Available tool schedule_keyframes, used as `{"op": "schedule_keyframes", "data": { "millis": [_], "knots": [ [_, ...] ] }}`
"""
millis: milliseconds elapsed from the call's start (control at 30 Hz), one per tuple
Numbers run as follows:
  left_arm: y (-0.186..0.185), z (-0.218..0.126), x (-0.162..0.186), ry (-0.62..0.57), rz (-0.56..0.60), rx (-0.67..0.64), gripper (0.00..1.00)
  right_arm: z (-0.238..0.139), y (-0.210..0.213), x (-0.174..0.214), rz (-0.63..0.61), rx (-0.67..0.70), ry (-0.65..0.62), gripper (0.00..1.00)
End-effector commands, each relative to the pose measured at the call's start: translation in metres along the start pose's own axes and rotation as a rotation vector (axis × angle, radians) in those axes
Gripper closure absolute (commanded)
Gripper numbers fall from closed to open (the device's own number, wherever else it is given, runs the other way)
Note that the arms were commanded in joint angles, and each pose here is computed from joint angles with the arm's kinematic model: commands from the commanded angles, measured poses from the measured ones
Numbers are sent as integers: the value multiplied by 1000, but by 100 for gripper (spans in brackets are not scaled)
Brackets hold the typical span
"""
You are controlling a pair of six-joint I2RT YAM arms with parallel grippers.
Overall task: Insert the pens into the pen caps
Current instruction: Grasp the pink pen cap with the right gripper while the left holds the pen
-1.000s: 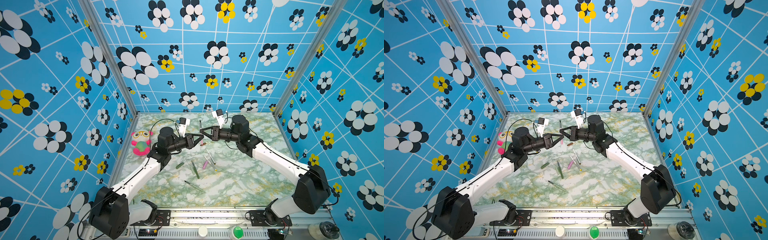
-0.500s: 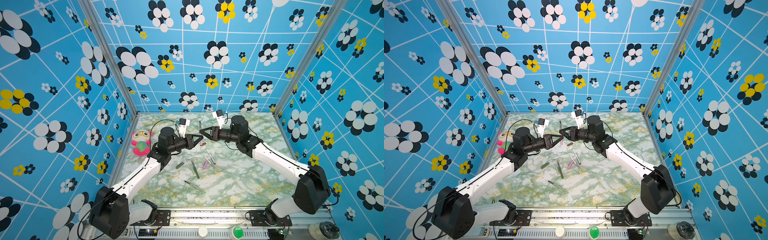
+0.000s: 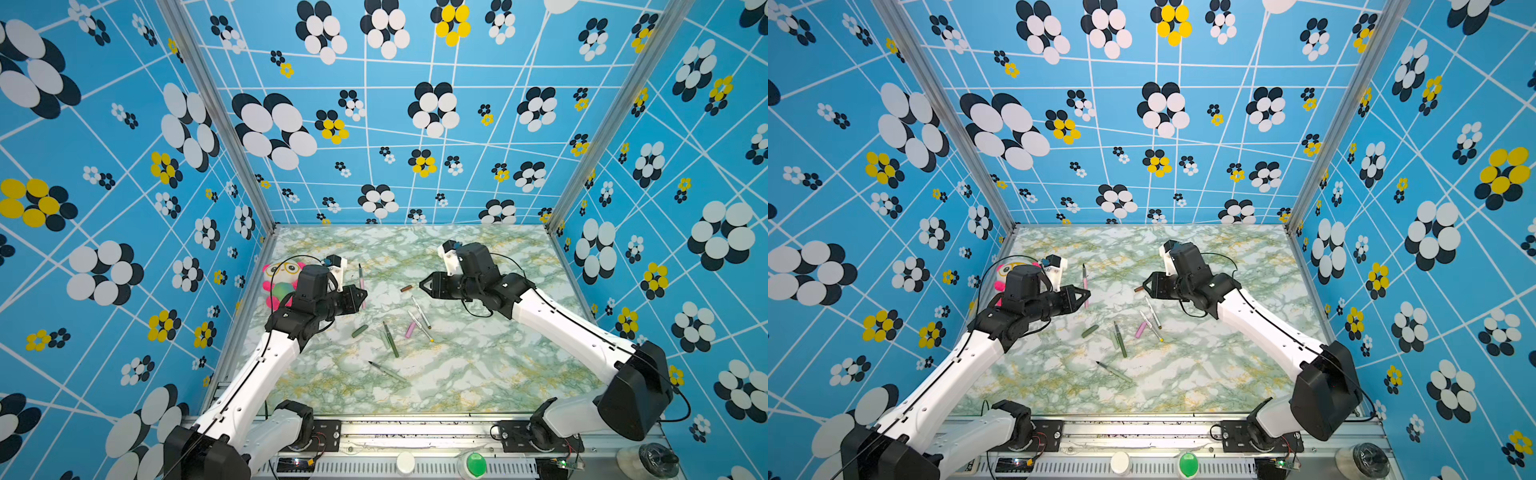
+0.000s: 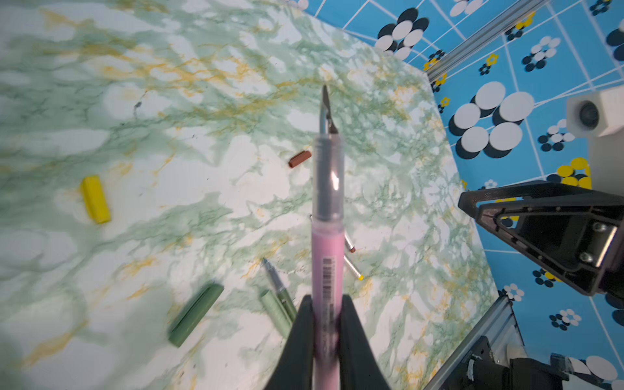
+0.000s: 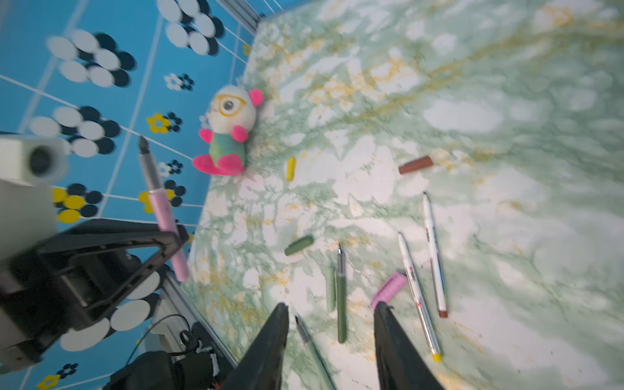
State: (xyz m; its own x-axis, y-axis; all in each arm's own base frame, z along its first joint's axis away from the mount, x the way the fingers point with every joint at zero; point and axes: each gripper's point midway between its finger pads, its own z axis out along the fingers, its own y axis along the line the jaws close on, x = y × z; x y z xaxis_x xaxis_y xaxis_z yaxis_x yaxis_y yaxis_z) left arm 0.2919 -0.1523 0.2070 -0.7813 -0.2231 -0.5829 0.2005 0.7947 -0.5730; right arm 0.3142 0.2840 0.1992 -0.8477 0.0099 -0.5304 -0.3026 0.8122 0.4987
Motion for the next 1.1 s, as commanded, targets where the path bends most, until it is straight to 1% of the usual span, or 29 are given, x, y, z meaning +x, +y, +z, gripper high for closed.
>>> {"op": "schedule_keyframes", "data": {
  "millis": [0,133,333,500,767,1000,1067],
  "knots": [
    [20,-7,31,106,0,-85,100,18,-17,47,-26,156,178,57],
    [21,-5,44,119,-22,-53,100,48,-11,71,-32,196,305,58],
    [16,-2,50,141,-33,-10,100,79,-12,102,-52,229,410,58],
    [16,1,50,138,-35,-4,100,92,-24,111,-63,265,440,59],
    [12,12,41,122,-57,30,100,115,-27,121,-82,237,476,62],
    [8,20,37,118,-59,46,100,126,-37,114,-92,256,464,63],
    [7,23,37,125,-58,48,100,129,-39,113,-95,261,464,65]
  ]
}}
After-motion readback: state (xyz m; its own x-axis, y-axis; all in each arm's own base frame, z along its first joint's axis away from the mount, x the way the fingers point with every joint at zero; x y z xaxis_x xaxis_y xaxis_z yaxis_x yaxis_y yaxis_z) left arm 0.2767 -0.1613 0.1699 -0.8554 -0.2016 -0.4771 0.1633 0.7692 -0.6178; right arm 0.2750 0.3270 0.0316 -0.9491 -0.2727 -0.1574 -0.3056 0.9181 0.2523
